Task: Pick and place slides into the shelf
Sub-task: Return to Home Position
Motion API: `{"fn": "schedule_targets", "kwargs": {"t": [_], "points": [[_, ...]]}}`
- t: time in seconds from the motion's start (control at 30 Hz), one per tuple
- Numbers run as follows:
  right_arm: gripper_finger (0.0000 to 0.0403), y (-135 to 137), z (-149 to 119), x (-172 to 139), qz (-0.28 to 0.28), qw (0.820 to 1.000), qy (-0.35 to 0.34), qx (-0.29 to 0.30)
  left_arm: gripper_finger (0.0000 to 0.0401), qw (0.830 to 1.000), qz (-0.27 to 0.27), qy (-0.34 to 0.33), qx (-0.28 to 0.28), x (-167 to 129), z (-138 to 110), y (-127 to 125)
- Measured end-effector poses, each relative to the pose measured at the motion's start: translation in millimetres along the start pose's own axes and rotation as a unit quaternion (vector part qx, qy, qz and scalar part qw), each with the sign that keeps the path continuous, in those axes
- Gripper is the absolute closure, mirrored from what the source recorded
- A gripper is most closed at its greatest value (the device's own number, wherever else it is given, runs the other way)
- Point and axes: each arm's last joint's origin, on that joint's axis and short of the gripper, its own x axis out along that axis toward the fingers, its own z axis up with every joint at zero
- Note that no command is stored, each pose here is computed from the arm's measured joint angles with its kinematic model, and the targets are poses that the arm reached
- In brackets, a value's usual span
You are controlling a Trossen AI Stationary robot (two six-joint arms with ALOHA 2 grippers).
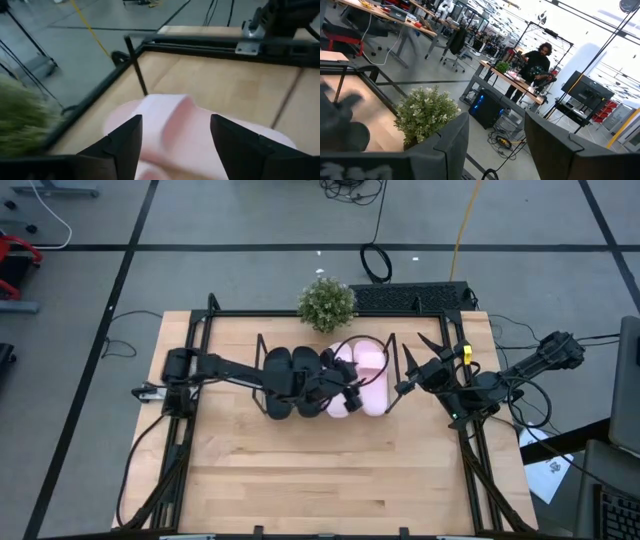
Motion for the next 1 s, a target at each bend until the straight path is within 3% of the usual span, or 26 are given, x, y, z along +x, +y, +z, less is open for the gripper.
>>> {"fn": "schedule_targets", "kwargs": {"t": [0.13, 0.3, 0.43, 0.63, 0.83, 1.0], "points": [[0.0220, -0.1, 0.1, 0.0, 0.000, 1.000, 0.000, -0.013, 0.0167, 0.998, 0.032, 0.035, 0.050, -49.6, 21.6, 6.1], [0.0220, -5.3, 0.8, 0.0, 0.000, 1.000, 0.000, -0.028, 0.0183, 0.986, 0.107, 0.096, 0.090, -115.9, 29.6, 22.0], [0.0220, -22.0, 1.9, 0.0, 0.000, 1.000, 0.000, -0.005, 0.0195, 0.974, 0.162, 0.141, 0.074, -157.8, 20.4, 39.8], [0.0220, -58.8, -5.3, 0.0, -0.001, 0.999, 0.001, 0.051, 0.0205, 0.964, 0.240, 0.111, 0.009, -211.3, -15.1, 67.2], [0.0220, -73.2, -40.8, -0.1, -0.001, 0.997, 0.001, 0.080, 0.0215, 0.980, 0.174, 0.088, -0.048, -256.1, -60.8, 86.2], [0.0220, -70.9, -72.4, -0.1, -0.001, 0.996, 0.001, 0.087, 0.0212, 0.988, 0.090, 0.083, -0.092, -268.5, -100.4, 83.9]]}}
